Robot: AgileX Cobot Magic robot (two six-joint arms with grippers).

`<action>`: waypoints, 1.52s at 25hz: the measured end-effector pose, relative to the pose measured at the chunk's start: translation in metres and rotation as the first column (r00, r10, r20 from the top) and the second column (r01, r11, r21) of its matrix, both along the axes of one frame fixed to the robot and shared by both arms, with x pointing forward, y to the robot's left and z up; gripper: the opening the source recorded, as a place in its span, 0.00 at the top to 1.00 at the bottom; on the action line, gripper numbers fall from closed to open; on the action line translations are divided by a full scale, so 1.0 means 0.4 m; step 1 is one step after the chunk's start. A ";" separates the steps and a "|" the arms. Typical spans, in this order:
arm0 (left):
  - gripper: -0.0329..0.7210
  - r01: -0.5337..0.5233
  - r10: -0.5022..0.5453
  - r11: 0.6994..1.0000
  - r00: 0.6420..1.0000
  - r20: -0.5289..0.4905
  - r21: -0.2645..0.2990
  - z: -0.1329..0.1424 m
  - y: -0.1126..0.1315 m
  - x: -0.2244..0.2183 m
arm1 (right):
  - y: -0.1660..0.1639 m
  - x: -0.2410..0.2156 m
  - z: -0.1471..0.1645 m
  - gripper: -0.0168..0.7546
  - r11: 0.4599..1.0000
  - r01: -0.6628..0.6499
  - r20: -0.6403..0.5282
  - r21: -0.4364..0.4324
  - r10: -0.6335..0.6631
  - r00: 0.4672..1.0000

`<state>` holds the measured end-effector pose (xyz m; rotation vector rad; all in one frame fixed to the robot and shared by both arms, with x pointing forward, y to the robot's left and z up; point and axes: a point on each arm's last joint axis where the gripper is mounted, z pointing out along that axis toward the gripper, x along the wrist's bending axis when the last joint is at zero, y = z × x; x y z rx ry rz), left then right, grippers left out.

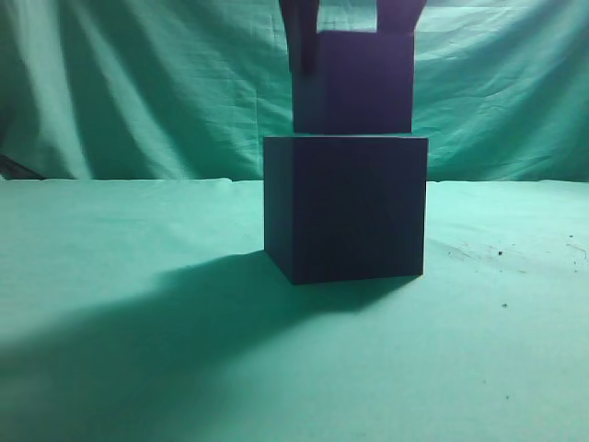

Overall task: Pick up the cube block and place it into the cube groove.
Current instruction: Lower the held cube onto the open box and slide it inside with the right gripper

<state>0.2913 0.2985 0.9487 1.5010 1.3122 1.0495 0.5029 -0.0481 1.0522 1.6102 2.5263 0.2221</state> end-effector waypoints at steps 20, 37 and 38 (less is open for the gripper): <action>0.96 0.000 0.000 1.000 1.000 0.000 0.000 0.000 0.000 0.000 | 0.013 0.011 -0.016 0.44 0.999 0.027 0.001 0.019 -0.027 1.000; 0.96 0.000 0.000 1.000 1.000 0.000 0.000 0.000 0.000 0.000 | 0.015 0.006 -0.025 0.26 0.999 0.035 -0.040 0.005 -0.035 0.999; 0.96 0.000 0.000 1.000 1.000 0.000 0.000 0.000 0.000 0.000 | 0.015 0.007 -0.020 0.26 0.999 0.036 -0.040 0.006 -0.035 0.999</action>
